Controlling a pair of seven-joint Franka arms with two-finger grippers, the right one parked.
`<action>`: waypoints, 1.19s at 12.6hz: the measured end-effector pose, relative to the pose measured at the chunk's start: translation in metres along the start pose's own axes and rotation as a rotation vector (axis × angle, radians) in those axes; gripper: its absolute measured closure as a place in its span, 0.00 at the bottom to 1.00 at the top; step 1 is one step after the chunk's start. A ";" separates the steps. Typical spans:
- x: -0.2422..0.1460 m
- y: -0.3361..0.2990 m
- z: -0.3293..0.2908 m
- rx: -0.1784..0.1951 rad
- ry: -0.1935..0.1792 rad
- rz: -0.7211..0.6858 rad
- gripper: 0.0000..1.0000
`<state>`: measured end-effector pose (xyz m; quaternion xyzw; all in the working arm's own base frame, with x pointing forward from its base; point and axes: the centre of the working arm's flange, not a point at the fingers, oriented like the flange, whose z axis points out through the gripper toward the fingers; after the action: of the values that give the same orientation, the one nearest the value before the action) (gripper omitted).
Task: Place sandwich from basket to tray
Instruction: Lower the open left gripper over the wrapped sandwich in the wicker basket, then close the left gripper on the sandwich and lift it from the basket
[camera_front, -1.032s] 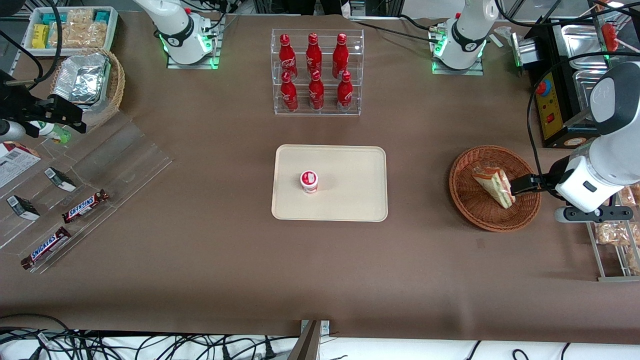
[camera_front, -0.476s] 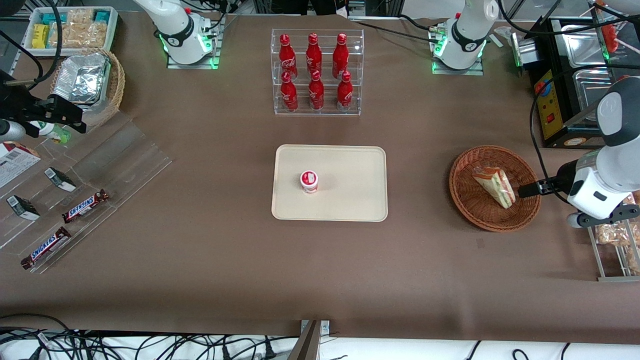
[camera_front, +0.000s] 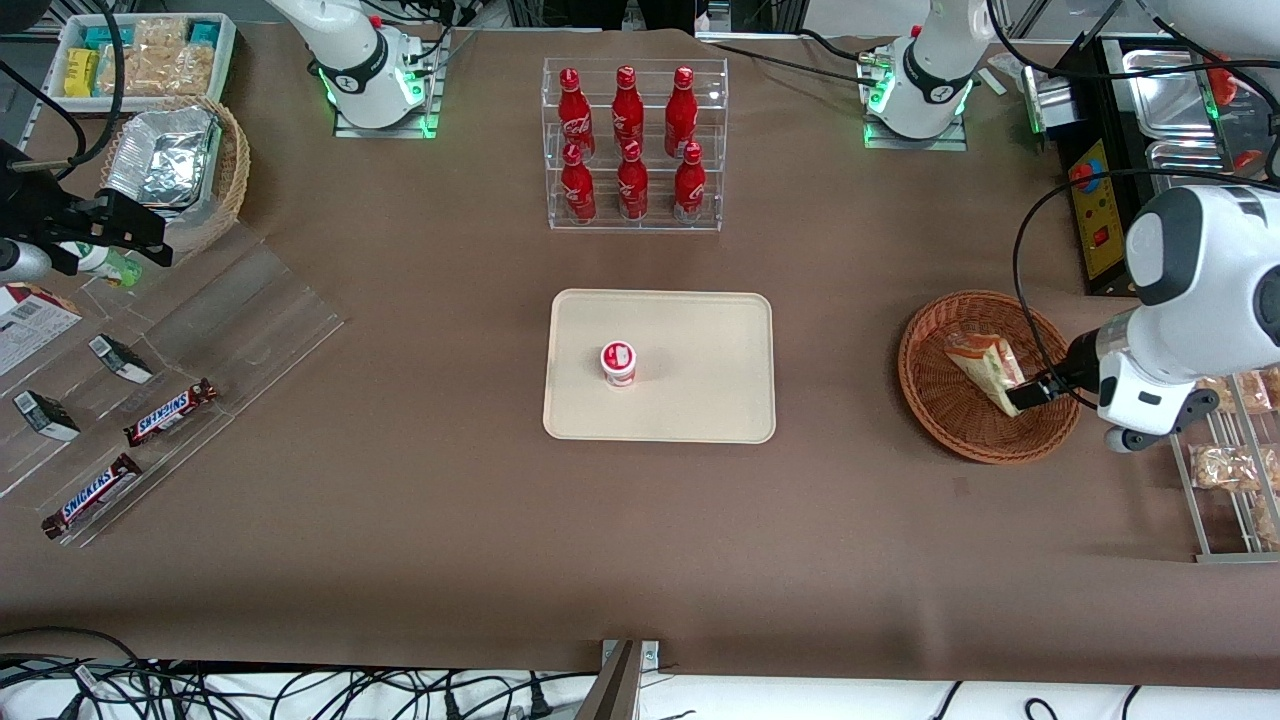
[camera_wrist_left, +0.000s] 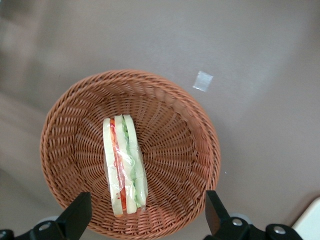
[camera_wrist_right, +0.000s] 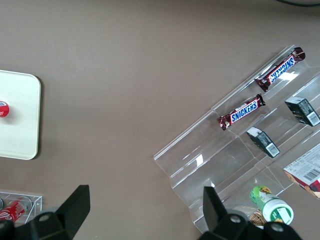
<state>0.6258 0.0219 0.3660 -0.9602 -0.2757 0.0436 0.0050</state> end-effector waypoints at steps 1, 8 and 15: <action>-0.008 -0.005 0.010 -0.004 0.011 -0.022 0.00; -0.052 -0.028 0.088 0.108 0.086 -0.048 0.00; -0.066 -0.022 0.105 0.137 0.106 -0.086 0.00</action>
<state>0.5497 0.0042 0.2673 -0.9459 -0.3123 0.0111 0.0873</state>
